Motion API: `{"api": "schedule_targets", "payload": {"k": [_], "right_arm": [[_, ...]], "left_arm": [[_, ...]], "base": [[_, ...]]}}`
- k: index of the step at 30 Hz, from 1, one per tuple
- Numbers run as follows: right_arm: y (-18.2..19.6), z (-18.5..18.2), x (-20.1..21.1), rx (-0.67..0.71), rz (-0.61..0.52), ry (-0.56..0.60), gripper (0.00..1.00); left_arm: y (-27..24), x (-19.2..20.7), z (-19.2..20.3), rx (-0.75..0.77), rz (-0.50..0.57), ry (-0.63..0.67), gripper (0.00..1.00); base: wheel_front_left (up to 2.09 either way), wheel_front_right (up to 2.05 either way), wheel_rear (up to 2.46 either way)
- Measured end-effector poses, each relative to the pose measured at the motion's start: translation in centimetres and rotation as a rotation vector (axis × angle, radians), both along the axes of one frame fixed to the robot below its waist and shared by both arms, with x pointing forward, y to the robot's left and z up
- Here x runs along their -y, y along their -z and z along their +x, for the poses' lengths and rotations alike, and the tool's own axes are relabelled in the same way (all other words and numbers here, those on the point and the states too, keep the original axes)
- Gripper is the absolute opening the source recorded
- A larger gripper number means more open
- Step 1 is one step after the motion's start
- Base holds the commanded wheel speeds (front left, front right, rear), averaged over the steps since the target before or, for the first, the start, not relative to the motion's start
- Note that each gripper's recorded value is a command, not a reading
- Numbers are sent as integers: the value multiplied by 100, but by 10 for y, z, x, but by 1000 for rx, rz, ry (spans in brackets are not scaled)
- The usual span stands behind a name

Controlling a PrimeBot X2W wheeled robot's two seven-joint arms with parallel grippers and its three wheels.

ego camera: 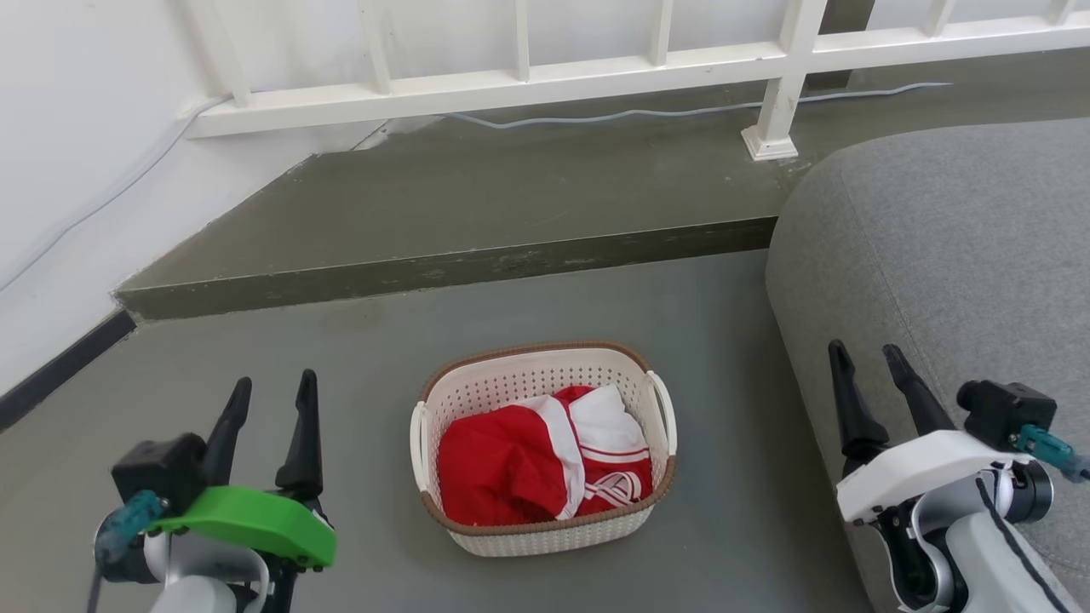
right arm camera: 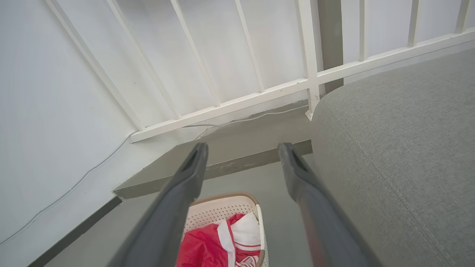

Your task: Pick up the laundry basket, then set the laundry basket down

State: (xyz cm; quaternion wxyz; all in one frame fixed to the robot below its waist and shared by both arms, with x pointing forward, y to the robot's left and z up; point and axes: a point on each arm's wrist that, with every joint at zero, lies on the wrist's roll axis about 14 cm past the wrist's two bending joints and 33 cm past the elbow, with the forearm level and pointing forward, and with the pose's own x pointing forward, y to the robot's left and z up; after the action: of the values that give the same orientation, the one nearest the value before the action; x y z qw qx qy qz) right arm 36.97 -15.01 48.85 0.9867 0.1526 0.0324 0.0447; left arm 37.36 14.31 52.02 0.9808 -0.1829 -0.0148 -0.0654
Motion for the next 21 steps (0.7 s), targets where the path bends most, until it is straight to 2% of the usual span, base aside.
{"api": "schedule_targets", "payload": {"k": [21], "right_arm": [[-4, -5, -18, 91, -246, -57, 100]], "left_arm": [[3, 17, -7, 65, 203, 27, 100]], "base": [[0, 0, 0]]}}
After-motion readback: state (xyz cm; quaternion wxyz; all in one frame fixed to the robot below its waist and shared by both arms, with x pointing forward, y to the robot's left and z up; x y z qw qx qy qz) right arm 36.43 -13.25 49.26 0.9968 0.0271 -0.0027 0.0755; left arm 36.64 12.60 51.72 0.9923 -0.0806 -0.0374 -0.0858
